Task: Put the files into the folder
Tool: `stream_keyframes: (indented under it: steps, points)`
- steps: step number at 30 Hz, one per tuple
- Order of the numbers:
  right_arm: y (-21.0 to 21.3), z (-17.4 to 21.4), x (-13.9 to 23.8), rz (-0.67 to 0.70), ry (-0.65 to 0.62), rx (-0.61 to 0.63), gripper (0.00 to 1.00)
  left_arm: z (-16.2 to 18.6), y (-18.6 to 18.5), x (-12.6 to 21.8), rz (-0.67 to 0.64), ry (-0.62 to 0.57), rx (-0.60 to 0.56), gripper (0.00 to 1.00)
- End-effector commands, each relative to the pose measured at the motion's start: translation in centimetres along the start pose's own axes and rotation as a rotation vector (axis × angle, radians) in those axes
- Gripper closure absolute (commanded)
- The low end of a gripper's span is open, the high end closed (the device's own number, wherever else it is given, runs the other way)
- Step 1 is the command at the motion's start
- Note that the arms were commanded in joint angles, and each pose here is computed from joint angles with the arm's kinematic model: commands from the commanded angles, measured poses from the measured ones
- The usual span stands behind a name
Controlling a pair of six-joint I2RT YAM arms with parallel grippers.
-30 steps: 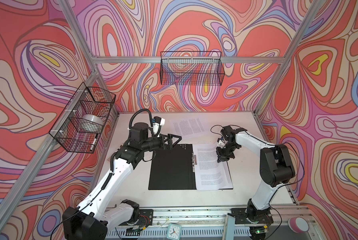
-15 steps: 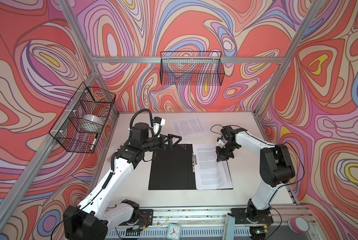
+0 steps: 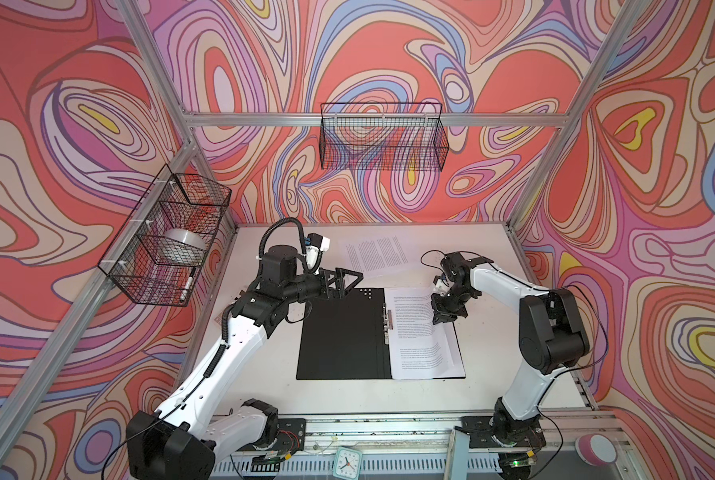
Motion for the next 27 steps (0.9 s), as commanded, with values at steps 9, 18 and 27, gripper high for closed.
stream_keyframes:
  steps: [9, 18, 27]
  points:
    - [-0.2, 0.3, 1.4, 0.015, -0.086, 0.005, 0.24, 0.1, 0.1, -0.3, 0.010, -0.002, -0.003, 0.00]
    - [-0.2, 0.3, 1.5, 0.012, -0.095, -0.006, 0.02, 0.0, 0.1, -0.3, 0.009, -0.003, -0.004, 0.00]
    - [-1.7, -0.4, 3.0, 0.195, -0.236, -0.048, 0.02, 0.1, 0.1, -0.3, 0.004, 0.000, -0.007, 0.00]
Point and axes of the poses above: each gripper's point midway between its finger pads, its own x axis back along the fingers, its own y axis along the line the jaws close on, z = x × y, the point moved 8 cm from there along x, back along the fingers, and after that the axes turned 11 degrees about -x, right-handed, at the moved point
